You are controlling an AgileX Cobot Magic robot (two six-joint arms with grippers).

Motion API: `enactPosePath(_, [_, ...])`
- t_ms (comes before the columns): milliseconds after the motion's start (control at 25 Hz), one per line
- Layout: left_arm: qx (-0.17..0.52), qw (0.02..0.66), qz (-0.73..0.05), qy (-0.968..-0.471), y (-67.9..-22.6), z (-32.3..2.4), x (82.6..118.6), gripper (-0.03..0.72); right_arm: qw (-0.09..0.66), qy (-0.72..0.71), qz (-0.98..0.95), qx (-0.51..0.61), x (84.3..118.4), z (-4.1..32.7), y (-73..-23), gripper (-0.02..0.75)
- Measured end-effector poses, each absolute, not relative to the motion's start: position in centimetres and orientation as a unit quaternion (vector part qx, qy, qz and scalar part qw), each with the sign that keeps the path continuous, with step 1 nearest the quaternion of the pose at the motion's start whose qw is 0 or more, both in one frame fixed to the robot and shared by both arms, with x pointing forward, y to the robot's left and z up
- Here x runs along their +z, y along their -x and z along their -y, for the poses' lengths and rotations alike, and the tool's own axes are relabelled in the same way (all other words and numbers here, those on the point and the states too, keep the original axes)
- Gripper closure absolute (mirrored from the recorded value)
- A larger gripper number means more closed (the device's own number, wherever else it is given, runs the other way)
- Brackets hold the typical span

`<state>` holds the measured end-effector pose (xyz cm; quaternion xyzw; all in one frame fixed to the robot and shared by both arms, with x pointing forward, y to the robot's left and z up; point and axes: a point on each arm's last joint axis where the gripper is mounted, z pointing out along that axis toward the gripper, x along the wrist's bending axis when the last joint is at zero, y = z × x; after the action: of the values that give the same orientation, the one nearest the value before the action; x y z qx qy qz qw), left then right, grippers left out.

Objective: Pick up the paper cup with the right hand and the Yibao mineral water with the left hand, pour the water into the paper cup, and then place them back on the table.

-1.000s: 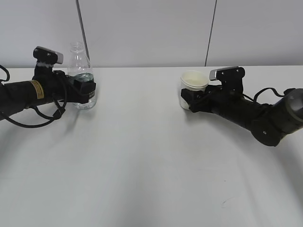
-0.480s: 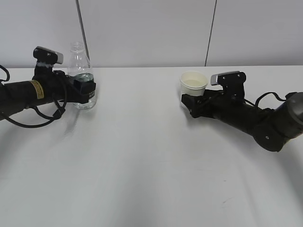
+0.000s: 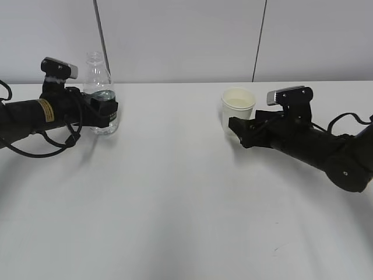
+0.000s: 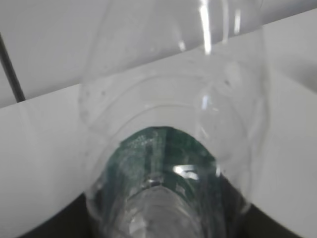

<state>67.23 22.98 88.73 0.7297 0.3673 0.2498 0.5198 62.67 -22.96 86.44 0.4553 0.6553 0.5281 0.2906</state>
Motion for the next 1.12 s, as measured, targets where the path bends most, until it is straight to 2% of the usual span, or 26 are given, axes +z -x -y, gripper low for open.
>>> enactPosePath(520, [0.25, 0.52, -0.367, -0.73, -67.2, -23.0, 88.7, 0.377, 0.31, -0.436, -0.652, 0.537, 91.3, 23.4, -57.9, 0.139])
enactPosePath(1120, [0.239, 0.54, -0.371, -0.717, -67.3, -22.8, 87.8, 0.377, 0.314, -0.436, -0.648, 0.54, 91.8, 23.5, -57.8, 0.145])
